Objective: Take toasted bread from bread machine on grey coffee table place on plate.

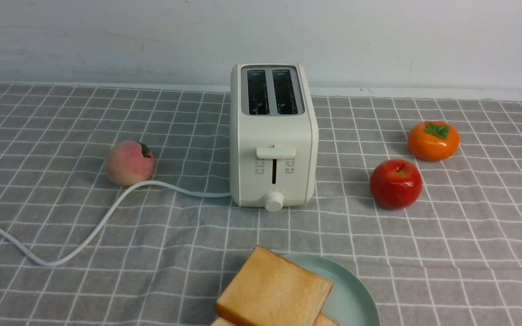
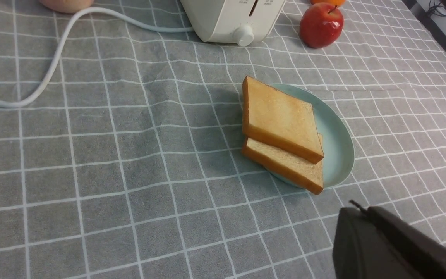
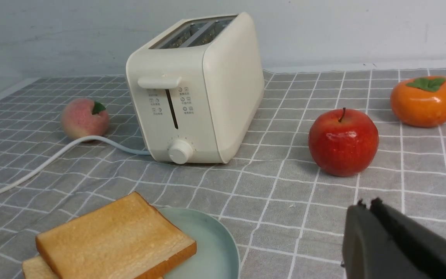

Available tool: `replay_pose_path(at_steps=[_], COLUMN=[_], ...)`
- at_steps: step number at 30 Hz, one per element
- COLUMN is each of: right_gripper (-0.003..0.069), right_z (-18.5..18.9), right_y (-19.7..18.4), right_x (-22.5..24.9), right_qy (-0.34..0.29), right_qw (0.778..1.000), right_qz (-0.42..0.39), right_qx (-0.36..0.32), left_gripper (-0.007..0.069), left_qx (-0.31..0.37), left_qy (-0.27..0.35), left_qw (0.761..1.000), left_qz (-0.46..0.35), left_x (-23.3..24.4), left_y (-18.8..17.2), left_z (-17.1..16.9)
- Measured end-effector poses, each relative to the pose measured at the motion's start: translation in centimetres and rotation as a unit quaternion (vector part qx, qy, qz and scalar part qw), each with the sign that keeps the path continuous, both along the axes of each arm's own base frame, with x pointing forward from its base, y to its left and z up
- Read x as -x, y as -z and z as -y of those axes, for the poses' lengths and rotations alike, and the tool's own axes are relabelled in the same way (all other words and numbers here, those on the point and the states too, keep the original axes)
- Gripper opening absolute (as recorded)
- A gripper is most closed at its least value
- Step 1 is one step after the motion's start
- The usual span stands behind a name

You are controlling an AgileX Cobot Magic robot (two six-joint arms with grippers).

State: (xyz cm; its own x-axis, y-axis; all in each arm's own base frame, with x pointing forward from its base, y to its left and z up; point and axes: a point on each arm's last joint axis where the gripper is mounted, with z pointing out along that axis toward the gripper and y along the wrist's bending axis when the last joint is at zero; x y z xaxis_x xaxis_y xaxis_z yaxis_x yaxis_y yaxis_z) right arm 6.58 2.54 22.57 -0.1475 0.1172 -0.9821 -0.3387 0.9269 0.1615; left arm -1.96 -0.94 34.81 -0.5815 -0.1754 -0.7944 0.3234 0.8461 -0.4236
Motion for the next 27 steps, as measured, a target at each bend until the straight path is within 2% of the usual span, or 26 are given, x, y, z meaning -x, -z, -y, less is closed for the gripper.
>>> replay_pose_path(at_steps=[3,6,8,9,10,15,18,21,27], right_gripper=[0.0008,0.0010,0.0014,0.0014,0.0015,0.0021,0.0025,0.0028,0.0033], right_z=[0.0,0.0,0.0,0.0,0.0,0.0,0.0,0.0,0.0], right_y=[0.0,0.0,0.0,0.0,0.0,0.0,0.0,0.0,0.0], right_x=[0.0,0.0,0.0,0.0,0.0,0.0,0.0,0.0,0.0], right_qy=[0.000,0.000,0.000,0.000,0.000,0.000,0.000,0.000,0.000], right_qw=[1.000,1.000,1.000,1.000,1.000,1.000,1.000,1.000,1.000], right_qz=[0.000,0.000,0.000,0.000,0.000,0.000,0.001,0.001,0.000], right_qx=[0.000,0.000,0.000,0.000,0.000,0.000,0.000,0.000,0.000], left_gripper=[-0.0014,-0.0014,-0.0014,-0.0014,-0.0014,-0.0014,-0.0014,-0.0014,-0.0014], left_qx=[-0.004,-0.008,-0.017,-0.014,-0.014,-0.020,-0.048,-0.071,-0.086], left_qy=[-0.003,-0.027,-0.073,-0.073,-0.102,-0.142,-0.165,-0.170,-0.167], left_qw=[1.000,0.999,0.992,0.991,0.980,0.960,0.964,0.973,0.978], left_qz=[-0.007,0.033,0.106,0.112,0.172,0.242,0.204,0.141,0.091], left_x=[-0.5,-1.9,-3.5,-3.6,-4.3,-5.5,-6.9,-7.3,-7.1], left_y=[0.6,1.1,2.3,2.4,3.4,7.7,13.0,16.8,18.1], left_z=[0.2,0.2,0.0,0.0,-0.2,-0.2,-0.1,-0.1,-0.2])
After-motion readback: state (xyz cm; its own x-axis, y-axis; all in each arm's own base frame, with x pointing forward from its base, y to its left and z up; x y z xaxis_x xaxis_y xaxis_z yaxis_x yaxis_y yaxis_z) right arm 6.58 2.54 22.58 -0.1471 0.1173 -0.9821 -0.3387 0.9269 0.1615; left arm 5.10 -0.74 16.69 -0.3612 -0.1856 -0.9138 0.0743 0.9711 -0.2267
